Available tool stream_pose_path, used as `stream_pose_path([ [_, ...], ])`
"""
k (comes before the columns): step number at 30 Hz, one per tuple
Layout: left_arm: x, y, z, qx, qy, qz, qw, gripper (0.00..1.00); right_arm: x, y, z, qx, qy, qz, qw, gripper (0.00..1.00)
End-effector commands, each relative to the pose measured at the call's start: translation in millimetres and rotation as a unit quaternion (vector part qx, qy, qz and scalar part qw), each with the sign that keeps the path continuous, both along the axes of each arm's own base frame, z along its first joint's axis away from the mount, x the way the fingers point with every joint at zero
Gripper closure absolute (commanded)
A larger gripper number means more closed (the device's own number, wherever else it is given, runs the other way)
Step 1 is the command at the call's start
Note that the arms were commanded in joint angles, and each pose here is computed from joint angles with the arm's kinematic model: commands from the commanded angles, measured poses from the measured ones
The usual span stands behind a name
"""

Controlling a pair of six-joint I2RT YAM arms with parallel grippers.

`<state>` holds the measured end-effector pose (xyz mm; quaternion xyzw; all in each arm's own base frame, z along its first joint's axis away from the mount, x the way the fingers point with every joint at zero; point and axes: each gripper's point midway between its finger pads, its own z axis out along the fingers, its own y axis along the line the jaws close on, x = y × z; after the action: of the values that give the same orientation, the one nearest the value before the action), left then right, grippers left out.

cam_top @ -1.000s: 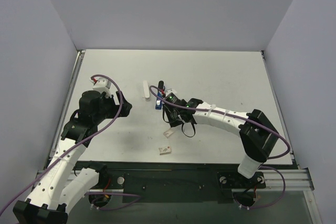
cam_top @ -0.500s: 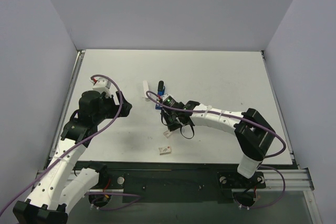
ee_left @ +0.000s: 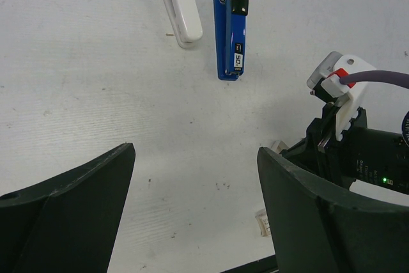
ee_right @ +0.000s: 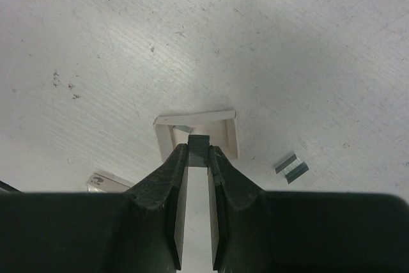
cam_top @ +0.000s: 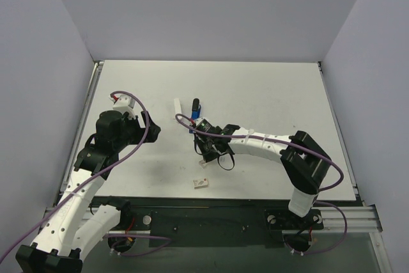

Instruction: Unload the staples from the stapler

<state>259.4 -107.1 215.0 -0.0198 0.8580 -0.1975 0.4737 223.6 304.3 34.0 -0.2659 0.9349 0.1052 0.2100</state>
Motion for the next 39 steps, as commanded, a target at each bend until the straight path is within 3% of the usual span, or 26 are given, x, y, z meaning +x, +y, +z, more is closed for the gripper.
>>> stream_pose_path([
  [1,4.3,-1.6,12.9,-0.009,-0.026,-0.004,1.000,0.12,-3.2,-1.0,-6.4,-0.012,0.004,0.008,1.000,0.91],
  [39,4.6,-1.6,12.8,-0.009,-0.027,-0.005,1.000,0.12,1.8,1.3,-2.0,-0.008,-0.009,0.002,1.000,0.80],
])
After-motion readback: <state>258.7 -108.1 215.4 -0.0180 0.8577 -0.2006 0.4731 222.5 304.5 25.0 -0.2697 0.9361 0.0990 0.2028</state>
